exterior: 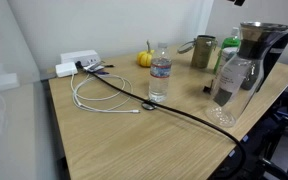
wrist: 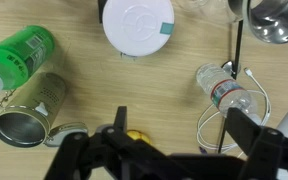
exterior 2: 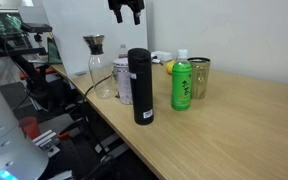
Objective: Move the green bottle next to the water bottle
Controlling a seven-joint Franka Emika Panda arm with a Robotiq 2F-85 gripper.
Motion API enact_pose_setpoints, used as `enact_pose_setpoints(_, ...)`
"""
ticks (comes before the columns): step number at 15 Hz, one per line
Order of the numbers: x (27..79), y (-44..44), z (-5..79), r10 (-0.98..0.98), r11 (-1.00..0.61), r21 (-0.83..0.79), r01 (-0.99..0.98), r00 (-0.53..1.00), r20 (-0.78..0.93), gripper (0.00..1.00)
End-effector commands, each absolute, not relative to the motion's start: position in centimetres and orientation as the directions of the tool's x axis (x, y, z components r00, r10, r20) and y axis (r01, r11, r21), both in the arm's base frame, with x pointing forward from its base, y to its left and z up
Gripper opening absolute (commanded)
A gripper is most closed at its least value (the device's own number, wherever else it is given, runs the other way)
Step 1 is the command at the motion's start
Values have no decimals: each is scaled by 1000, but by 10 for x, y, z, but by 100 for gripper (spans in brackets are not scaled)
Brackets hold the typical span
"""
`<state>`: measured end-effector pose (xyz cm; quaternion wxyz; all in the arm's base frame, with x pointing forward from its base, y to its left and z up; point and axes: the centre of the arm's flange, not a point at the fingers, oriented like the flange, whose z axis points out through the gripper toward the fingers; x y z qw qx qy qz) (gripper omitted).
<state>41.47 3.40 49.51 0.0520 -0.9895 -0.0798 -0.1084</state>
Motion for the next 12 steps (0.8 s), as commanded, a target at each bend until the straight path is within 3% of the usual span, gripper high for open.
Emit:
enact_pose_setpoints(1,415,34,495,147,-982,-86,169,964,223,100)
enact_pose_setpoints(12,441,-62,476,-80,-995,37,-91,969,232,100)
